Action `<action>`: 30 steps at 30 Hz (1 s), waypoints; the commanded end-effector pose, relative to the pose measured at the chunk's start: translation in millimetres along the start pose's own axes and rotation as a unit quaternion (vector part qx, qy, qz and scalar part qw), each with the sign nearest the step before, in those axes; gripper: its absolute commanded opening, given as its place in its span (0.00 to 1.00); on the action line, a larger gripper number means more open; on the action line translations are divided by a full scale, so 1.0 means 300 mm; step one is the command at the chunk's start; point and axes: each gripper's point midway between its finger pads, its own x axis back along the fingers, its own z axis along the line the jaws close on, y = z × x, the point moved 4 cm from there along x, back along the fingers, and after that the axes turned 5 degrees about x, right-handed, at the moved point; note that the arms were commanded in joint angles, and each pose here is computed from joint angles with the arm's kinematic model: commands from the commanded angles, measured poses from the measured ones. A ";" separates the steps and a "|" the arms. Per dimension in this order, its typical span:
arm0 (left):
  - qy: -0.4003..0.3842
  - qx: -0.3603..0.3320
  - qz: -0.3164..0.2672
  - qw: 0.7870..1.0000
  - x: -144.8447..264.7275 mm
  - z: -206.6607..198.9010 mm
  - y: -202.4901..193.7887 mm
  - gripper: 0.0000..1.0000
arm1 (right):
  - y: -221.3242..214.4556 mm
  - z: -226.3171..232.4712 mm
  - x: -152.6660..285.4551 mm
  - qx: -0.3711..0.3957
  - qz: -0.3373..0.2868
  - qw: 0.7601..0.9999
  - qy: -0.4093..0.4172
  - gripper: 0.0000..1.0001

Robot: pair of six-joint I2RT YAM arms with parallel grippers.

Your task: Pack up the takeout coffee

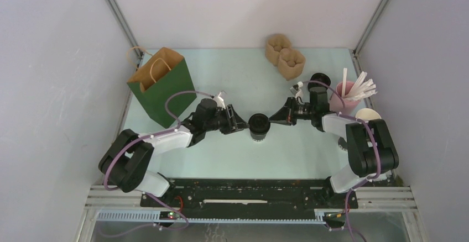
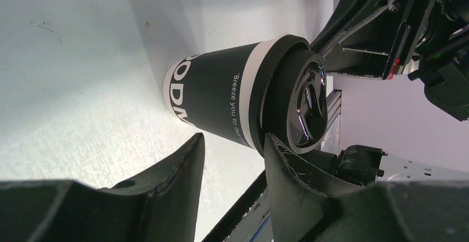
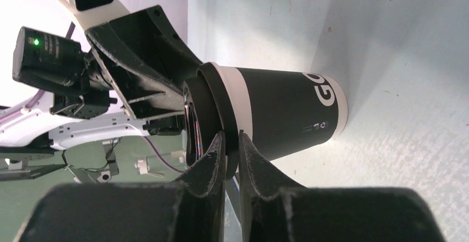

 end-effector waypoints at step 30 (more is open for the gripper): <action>0.026 -0.040 -0.035 0.998 0.131 -0.017 0.021 0.58 | 0.084 0.138 -0.014 0.057 0.009 0.995 -0.087 0.46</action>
